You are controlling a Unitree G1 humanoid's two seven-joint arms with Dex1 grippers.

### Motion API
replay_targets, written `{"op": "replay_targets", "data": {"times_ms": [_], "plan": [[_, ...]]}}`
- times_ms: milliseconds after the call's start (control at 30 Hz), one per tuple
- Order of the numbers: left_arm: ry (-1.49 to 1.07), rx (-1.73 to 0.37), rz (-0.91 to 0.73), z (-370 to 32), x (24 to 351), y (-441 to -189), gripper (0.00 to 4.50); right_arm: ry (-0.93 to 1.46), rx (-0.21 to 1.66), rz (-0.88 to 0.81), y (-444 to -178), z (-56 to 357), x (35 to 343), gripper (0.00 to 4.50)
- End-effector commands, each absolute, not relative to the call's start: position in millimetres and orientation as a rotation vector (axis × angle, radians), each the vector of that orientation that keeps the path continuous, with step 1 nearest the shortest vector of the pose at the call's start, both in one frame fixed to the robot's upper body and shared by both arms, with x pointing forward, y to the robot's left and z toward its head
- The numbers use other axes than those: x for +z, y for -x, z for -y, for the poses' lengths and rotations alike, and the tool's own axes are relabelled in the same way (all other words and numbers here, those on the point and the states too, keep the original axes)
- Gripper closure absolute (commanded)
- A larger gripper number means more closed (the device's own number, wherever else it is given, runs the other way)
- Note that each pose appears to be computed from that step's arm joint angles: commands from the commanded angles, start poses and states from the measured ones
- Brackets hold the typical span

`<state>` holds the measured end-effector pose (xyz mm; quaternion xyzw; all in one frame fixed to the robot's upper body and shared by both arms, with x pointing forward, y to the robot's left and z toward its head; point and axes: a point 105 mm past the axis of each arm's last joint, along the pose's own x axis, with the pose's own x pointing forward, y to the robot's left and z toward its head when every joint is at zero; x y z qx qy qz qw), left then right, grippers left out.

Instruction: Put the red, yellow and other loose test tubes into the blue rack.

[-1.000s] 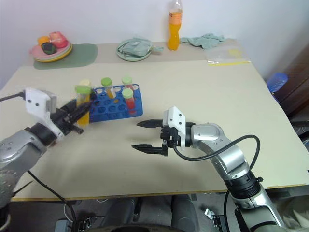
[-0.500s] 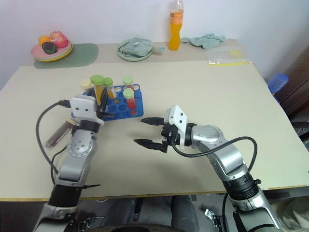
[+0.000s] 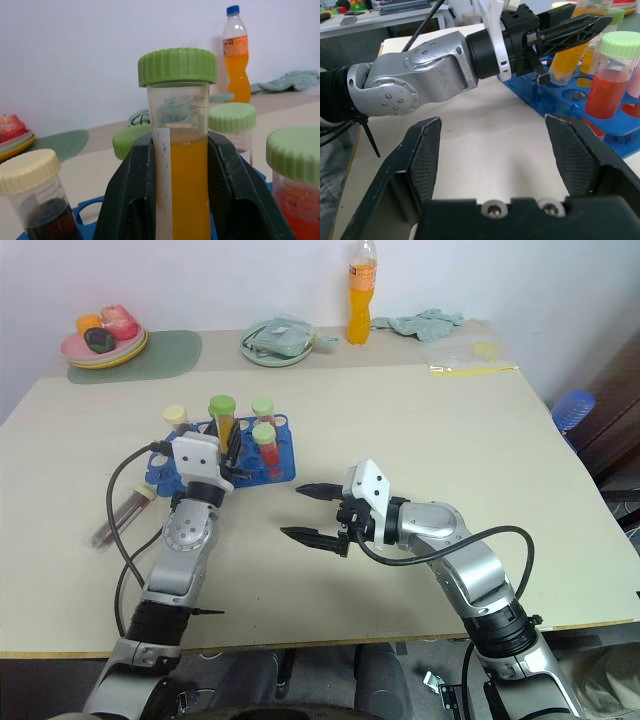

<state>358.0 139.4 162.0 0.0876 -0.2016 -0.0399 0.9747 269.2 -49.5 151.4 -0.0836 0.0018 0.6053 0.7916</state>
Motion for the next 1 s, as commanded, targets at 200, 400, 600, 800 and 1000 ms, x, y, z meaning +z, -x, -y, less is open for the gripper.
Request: {"op": "replay_targets", "data": {"times_ms": [200, 400, 600, 800, 1000], "plan": [[-0.157, -0.069, 0.424, -144.6, 167.5, -350.3, 3.59, 0.194, 1.322, 0.053, -263.6, 45.5, 163.0, 0.86], [-0.166, -0.077, 0.448, -144.3, 164.1, -351.6, 3.59, 0.193, 1.327, 0.055, -262.8, 43.7, 163.0, 0.86], [-0.133, -0.082, 0.467, -143.9, 162.7, -356.9, 3.59, 0.194, 1.327, 0.055, -262.7, 42.6, 163.0, 0.86], [-0.118, -0.083, 0.474, -142.9, 161.0, -358.9, 3.59, 0.196, 1.328, 0.055, -261.8, 42.1, 163.0, 0.86], [-0.102, -0.082, 0.47, -145.2, 157.7, -355.1, 2.3, 0.196, 1.335, 0.054, -260.9, 41.2, 163.3, 0.86]]}}
